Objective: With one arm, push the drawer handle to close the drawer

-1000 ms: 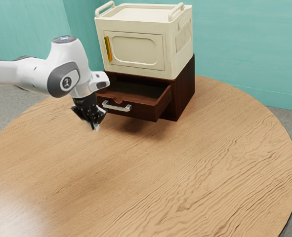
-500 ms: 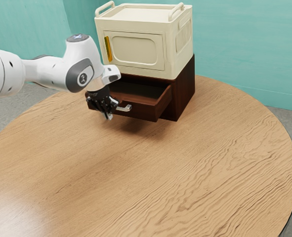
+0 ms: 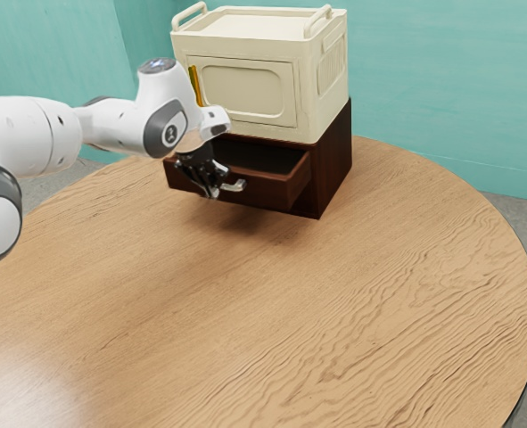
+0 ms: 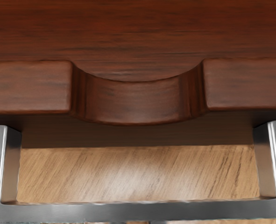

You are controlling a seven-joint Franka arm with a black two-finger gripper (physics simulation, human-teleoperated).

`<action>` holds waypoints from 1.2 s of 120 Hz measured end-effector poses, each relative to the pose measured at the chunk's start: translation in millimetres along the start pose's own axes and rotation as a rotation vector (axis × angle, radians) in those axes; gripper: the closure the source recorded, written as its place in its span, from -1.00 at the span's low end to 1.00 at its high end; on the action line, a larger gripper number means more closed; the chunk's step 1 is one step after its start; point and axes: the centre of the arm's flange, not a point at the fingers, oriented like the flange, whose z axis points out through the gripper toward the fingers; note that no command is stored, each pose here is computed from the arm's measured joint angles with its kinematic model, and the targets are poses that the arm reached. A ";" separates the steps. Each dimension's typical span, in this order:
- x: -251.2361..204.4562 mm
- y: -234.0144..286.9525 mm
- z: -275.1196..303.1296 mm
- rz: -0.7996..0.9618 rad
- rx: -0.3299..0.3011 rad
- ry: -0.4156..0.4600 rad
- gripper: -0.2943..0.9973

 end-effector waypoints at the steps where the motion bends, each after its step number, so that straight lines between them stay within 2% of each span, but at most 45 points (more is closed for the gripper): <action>1: 0.6 -0.1 0.0 0.001 0.000 0.001 0.58; 81: 52.9 -11.7 23.1 0.057 -0.027 0.119 0.55; 144: 79.5 -10.4 27.9 0.105 -0.056 0.293 0.53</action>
